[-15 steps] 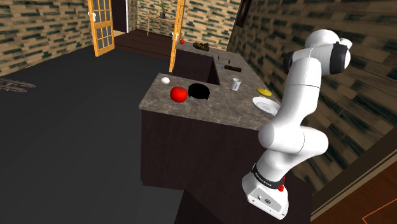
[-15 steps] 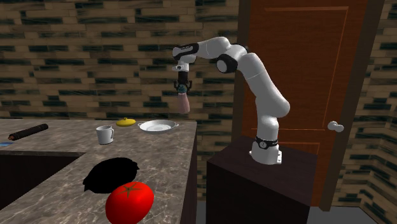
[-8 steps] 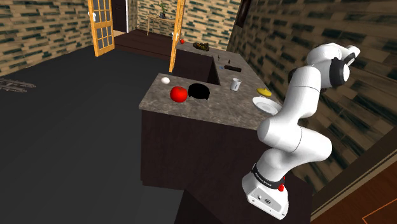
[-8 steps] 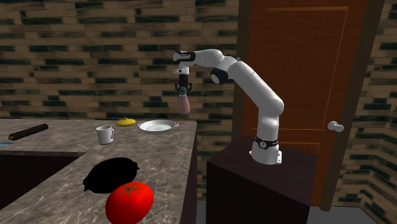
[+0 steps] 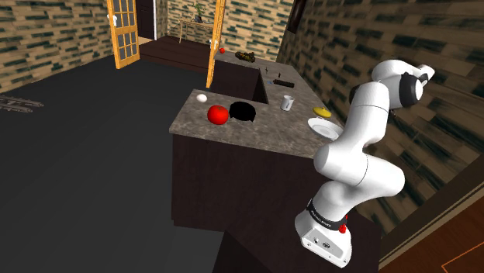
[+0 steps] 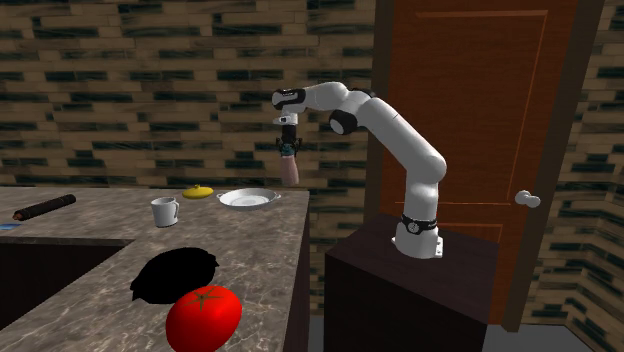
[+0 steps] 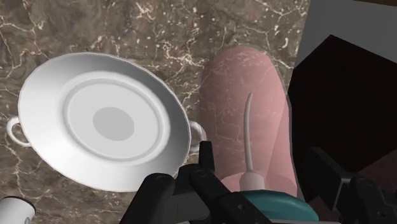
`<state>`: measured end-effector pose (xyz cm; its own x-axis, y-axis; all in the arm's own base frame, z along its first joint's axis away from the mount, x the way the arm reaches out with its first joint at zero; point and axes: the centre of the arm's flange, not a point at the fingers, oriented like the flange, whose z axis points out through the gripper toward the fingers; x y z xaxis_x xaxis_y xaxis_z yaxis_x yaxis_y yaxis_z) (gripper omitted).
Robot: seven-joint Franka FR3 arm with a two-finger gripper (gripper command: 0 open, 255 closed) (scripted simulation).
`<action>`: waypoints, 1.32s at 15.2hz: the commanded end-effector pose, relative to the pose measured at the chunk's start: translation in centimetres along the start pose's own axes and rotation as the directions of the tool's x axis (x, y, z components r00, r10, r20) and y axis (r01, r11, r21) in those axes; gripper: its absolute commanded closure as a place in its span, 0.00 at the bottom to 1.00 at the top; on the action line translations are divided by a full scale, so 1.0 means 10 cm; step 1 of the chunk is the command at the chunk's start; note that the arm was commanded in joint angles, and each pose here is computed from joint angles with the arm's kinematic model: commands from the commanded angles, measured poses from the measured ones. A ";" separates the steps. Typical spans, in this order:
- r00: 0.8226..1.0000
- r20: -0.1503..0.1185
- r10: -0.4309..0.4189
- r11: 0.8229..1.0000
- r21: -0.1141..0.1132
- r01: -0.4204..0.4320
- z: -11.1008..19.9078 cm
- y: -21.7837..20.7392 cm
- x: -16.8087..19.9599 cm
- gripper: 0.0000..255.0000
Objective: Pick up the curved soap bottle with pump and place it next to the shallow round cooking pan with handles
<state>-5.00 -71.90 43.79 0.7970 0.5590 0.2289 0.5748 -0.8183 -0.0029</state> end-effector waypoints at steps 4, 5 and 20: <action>1.000 0.001 0.000 1.000 0.000 0.000 0.26 -0.01 -0.06 1.00; 1.000 0.001 0.000 1.000 0.000 0.000 0.31 -0.01 -0.07 1.00; 1.000 0.001 0.000 1.000 0.000 0.000 0.58 -0.01 -0.13 0.00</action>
<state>-5.02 -71.79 37.79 0.7970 0.5591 0.2284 0.5748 -0.8183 -0.0028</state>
